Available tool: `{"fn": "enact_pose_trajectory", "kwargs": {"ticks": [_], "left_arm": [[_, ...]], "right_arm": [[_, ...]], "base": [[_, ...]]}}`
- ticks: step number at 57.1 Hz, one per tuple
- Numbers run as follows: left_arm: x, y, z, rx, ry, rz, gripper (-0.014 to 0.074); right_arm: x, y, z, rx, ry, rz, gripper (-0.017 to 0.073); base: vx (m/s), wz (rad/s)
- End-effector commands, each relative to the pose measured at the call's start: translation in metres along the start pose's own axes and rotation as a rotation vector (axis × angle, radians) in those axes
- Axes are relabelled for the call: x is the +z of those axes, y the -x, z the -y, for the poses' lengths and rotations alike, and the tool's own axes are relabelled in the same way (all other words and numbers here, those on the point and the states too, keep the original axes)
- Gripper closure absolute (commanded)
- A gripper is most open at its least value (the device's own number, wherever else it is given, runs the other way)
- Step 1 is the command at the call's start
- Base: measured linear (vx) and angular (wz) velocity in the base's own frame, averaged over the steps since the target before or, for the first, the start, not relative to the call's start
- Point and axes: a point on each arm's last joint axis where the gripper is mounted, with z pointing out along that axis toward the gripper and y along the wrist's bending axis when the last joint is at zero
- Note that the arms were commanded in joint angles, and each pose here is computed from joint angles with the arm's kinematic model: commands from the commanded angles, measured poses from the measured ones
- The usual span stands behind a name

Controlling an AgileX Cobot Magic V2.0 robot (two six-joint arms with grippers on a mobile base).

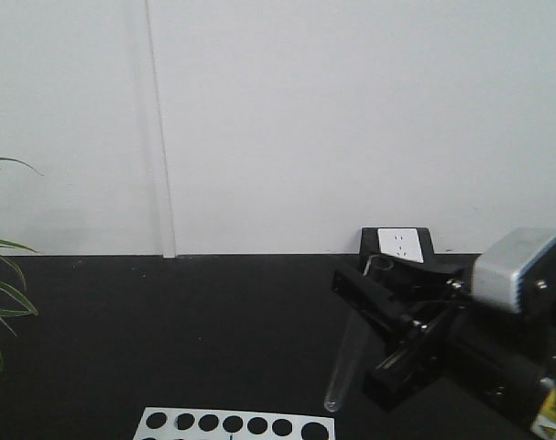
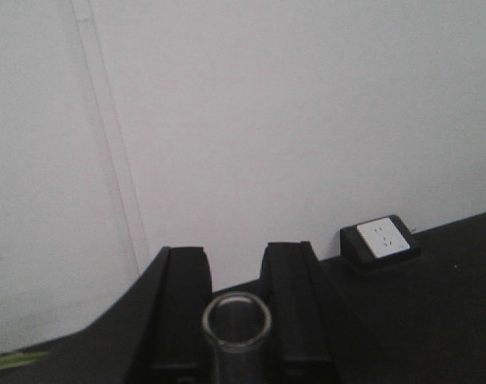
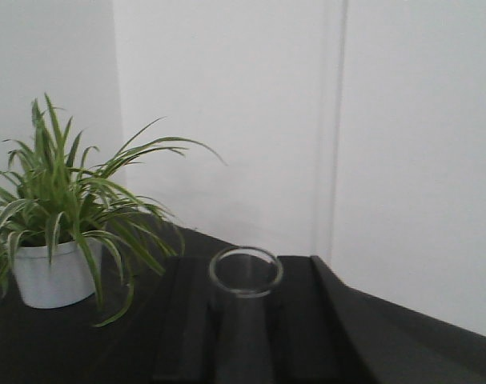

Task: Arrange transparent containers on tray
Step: 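Lift both held test tubes up out of the rack, then hold both test tubes while the base drives to the yellow tray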

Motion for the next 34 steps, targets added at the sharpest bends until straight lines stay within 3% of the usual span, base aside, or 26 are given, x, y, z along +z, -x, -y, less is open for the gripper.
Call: {"fn": "enact_pose_trajectory", "kwargs": {"ticks": [1, 6, 14, 34], "left_arm": [[-0.006, 0.015, 0.002, -0.065, -0.020, 0.059, 0.0600], [-0.006, 0.013, 0.002, -0.114, -0.025, 0.038, 0.0600], [-0.006, 0.013, 0.002, -0.112, -0.025, 0.040, 0.0600], [-0.006, 0.011, 0.002, -0.110, -0.019, 0.016, 0.0600]], "right_arm": [[-0.021, 0.034, -0.004, -0.017, -0.044, 0.088, 0.0572], [-0.036, 0.044, -0.005, -0.032, -0.088, 0.091, 0.0572], [-0.048, 0.050, -0.005, -0.040, -0.131, 0.081, 0.0572], [-0.051, 0.052, -0.006, -0.042, -0.135, 0.084, 0.0572]], "base": [[0.00, 0.00], [0.00, 0.00], [0.00, 0.00], [0.00, 0.00]]}}
